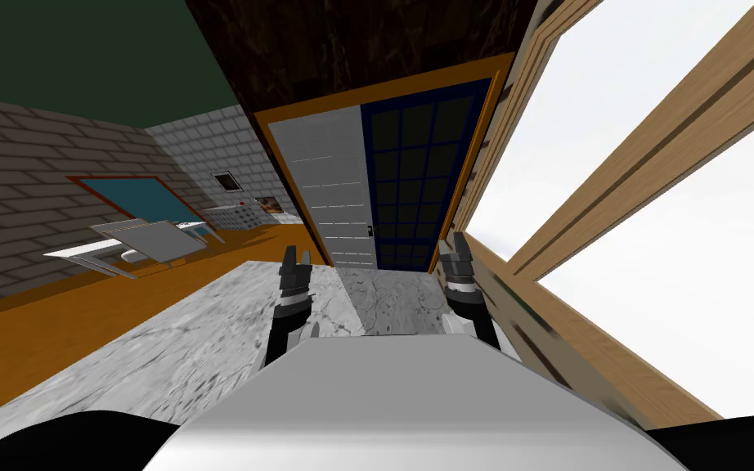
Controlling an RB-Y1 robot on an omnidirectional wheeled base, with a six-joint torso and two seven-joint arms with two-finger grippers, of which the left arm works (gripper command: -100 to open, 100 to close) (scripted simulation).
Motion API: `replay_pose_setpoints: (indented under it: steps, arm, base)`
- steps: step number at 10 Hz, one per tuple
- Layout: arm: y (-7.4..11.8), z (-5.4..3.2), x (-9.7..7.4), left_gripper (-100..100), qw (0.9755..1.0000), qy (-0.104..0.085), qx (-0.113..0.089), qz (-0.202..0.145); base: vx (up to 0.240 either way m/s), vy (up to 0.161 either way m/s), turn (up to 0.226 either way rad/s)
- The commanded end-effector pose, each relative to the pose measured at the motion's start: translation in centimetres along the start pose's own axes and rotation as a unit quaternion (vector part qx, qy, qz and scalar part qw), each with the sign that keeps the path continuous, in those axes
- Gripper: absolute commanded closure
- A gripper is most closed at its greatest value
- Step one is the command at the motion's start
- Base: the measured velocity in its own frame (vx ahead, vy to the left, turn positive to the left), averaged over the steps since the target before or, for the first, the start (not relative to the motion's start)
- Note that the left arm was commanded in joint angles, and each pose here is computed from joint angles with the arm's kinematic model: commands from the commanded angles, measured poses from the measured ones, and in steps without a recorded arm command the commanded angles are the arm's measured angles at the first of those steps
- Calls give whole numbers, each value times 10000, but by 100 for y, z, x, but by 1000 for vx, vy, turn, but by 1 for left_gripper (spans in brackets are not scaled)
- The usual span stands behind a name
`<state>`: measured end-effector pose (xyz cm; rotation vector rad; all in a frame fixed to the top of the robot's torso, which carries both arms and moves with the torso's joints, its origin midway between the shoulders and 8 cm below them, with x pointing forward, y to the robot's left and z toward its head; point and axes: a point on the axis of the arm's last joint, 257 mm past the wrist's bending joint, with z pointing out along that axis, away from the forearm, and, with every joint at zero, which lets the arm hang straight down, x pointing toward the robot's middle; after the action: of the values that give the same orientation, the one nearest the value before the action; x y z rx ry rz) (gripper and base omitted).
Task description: Pull the door open
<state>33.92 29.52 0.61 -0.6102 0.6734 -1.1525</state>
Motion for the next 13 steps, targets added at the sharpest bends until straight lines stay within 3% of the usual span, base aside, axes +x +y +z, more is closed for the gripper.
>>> replay_pose_setpoints:
  steps: [1,5,10,13]
  arm:
    - [117,-30,14,-100,9997,61,-85,211]
    - [372,-103,32,-100,9972,184,-267,670]
    - [727,-222,38,-100,9894,351,-516,1310]
    - [936,-302,33,-100,9824,451,-663,1687]
  base:
    - [67,-7,-54]
    - [113,-7,-42]
    - [104,-3,-44]
    - [91,-5,-43]
